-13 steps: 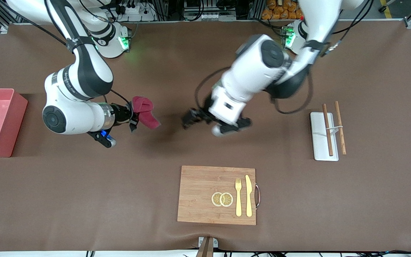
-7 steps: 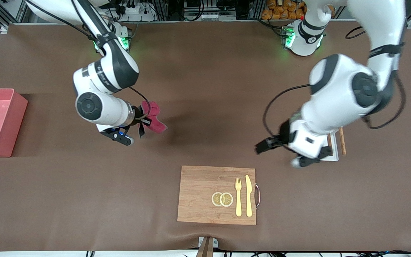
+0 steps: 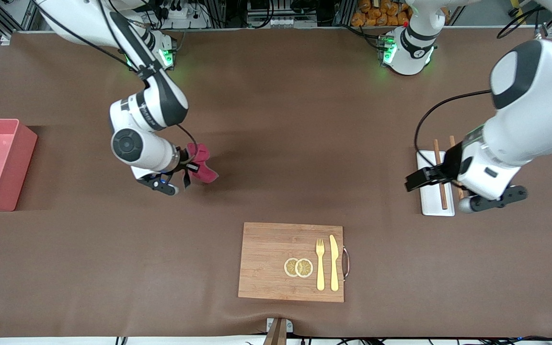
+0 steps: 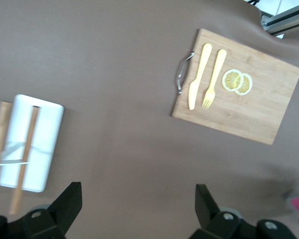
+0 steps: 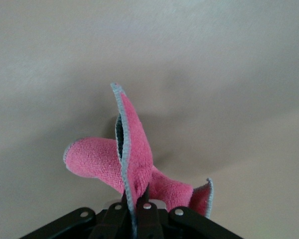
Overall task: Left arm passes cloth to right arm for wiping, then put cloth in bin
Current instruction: 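Carry the cloth with the right gripper while the left gripper withdraws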
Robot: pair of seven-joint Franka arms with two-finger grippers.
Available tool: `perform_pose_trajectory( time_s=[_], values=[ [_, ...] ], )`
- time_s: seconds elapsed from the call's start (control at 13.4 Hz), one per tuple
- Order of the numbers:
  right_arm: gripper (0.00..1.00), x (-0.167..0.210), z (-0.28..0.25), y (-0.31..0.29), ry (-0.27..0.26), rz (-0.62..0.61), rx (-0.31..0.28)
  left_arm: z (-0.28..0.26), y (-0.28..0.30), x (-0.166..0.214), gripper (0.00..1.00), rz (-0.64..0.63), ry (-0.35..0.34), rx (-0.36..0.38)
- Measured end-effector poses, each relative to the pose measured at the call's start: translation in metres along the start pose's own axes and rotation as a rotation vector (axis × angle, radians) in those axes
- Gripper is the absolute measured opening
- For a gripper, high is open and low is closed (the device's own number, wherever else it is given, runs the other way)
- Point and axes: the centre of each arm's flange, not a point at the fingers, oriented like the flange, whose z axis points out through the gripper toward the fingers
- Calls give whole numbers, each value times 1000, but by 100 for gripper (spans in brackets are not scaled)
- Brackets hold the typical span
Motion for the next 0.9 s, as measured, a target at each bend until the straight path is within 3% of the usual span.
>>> perform_pose_trajectory(
  time_s=[0.22, 0.45, 0.67, 0.9],
  values=[
    [4, 43, -1, 68, -7, -73, 12, -37, -39, -7, 100, 96, 2, 53],
    [4, 104, -13, 189, 24, -231, 5, -56, -64, -25, 100, 215, 6, 137],
    [4, 135, -32, 289, 65, -362, -47, -73, -77, -60, 100, 279, 6, 167],
    [4, 150, -54, 351, 95, -461, -97, -91, -94, -79, 100, 381, 4, 199]
  ],
)
